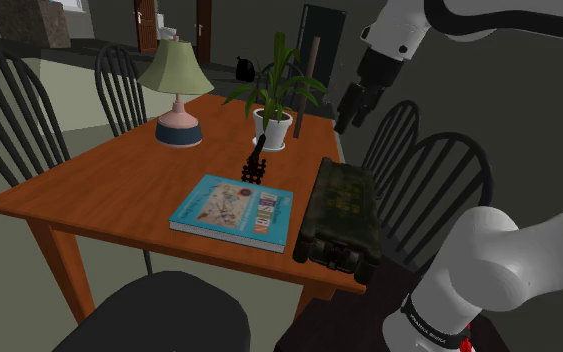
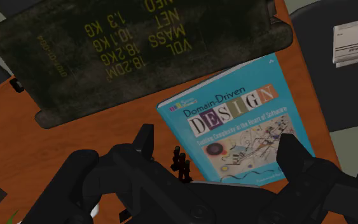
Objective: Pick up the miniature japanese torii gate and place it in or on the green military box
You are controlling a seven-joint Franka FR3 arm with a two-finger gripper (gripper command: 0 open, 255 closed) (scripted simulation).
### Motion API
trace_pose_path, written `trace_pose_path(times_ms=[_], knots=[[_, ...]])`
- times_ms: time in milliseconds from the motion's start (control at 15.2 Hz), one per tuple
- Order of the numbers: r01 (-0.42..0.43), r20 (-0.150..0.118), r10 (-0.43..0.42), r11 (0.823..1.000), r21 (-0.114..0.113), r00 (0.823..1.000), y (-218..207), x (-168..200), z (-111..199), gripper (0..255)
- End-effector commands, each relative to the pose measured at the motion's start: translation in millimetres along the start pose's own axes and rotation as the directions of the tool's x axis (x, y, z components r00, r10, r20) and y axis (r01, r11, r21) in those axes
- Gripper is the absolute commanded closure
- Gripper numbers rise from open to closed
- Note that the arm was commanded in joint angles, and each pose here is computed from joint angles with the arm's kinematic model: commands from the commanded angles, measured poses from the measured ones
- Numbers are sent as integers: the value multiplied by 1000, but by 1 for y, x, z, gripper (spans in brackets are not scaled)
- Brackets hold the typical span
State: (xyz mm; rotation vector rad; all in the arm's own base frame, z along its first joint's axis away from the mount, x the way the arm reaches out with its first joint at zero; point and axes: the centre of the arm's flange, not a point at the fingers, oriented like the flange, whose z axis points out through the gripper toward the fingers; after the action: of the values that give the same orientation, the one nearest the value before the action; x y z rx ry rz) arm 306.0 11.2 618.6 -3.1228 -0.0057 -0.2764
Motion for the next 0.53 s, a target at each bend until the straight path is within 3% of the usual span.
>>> trace_pose_path(times_ms=[0,462], knots=[[0,0,0,1000,0,1000,0,0,0,0],[96,-60,-95,995,8,994,25,37,77,0]])
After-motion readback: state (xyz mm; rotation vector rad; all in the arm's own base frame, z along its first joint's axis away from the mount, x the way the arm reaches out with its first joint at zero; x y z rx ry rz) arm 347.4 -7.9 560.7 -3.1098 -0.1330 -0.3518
